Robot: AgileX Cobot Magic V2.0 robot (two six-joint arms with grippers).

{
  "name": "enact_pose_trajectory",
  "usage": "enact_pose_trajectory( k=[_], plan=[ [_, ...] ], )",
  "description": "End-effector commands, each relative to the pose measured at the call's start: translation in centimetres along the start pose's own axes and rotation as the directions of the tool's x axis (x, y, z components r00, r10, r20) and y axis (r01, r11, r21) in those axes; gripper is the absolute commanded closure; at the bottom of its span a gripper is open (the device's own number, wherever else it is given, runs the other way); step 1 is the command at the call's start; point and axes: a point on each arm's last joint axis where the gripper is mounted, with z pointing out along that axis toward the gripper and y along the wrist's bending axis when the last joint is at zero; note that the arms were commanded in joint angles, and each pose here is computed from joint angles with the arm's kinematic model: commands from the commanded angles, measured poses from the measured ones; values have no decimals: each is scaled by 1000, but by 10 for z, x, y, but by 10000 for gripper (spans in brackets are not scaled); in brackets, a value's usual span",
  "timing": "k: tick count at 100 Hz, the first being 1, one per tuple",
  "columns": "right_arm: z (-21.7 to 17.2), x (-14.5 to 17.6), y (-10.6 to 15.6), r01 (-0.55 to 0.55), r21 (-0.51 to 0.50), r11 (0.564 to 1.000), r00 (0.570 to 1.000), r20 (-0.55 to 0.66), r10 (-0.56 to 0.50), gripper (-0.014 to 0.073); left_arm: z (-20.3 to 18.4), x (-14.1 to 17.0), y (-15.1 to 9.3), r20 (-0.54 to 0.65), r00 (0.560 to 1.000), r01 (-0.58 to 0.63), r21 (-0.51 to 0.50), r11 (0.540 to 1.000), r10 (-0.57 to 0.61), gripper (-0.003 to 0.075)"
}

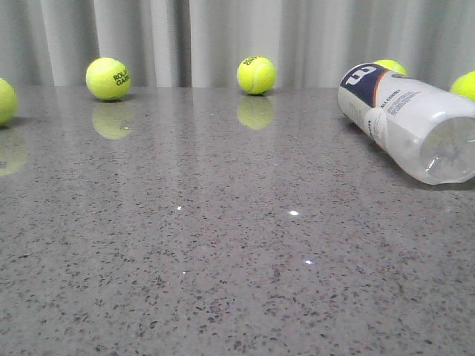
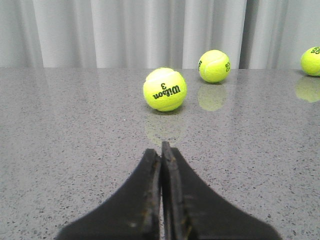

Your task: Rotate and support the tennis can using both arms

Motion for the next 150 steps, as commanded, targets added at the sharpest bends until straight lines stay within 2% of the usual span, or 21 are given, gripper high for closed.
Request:
enact_pose_trajectory(
  k=[1, 77, 94, 120, 150],
  plan=[
    [-1, -6, 1, 8, -9, 1000, 997, 77, -7, 662, -1, 5, -1, 75, 997, 13, 10, 1000, -14, 739],
    [-1, -6, 1, 8, -9, 1000, 997, 77, -7, 662, -1, 5, -1, 75, 997, 13, 10, 1000, -14, 739],
    [-2, -16, 1, 8, -1, 1000, 998, 64, -8, 662, -1, 5, -1, 75, 997, 13, 10, 1000, -14, 738],
    [-1, -65, 0, 5, 45, 999, 991, -132, 0, 662, -1, 5, -1, 75, 997, 13, 10, 1000, -14, 738],
    [18, -111, 0, 14, 80, 997, 940, -342, 15, 662, -1, 5, -1, 75, 997, 13, 10, 1000, -14, 738]
  ],
)
